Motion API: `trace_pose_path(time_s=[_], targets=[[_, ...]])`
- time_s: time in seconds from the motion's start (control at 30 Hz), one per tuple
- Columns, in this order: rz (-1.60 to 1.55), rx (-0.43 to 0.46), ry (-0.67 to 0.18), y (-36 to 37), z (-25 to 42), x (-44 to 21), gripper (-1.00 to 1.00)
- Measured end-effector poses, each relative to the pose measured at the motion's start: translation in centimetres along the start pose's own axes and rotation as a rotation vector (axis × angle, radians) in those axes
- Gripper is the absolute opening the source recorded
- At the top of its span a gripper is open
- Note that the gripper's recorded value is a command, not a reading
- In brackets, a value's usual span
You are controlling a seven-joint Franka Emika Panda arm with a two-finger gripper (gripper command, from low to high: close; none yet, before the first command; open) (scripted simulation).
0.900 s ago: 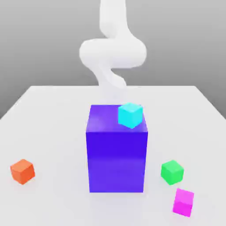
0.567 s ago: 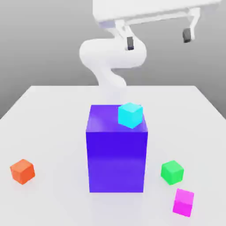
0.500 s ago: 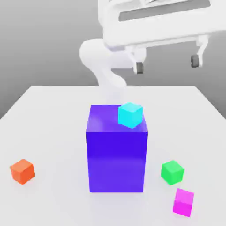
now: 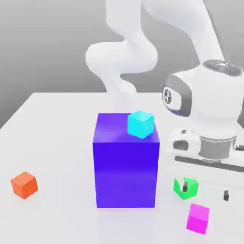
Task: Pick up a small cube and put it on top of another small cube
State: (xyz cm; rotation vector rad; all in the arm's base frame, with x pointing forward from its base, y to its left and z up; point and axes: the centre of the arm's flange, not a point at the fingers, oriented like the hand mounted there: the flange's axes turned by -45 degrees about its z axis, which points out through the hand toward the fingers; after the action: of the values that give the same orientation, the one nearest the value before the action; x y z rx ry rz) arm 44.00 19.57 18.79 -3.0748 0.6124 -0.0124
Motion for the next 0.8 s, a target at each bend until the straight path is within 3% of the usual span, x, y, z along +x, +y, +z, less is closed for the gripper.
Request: trace_pose_path(time_s=[0.1,0.13,0.37,0.53,0.8], targets=[[0.004,-0.007,-0.006,0.0,4.0,-0.3,0.00],[0.005,-0.008,-0.007,0.0,5.3,-0.3,-1.00],[0.005,-0.006,-0.005,0.0,5.6,-0.4,-1.00],[0.009,-0.006,-0.006,0.0,0.2,-0.4,-1.00],[0.276,0.008,-0.026,1.8,-4.0,-6.7,-1.00]])
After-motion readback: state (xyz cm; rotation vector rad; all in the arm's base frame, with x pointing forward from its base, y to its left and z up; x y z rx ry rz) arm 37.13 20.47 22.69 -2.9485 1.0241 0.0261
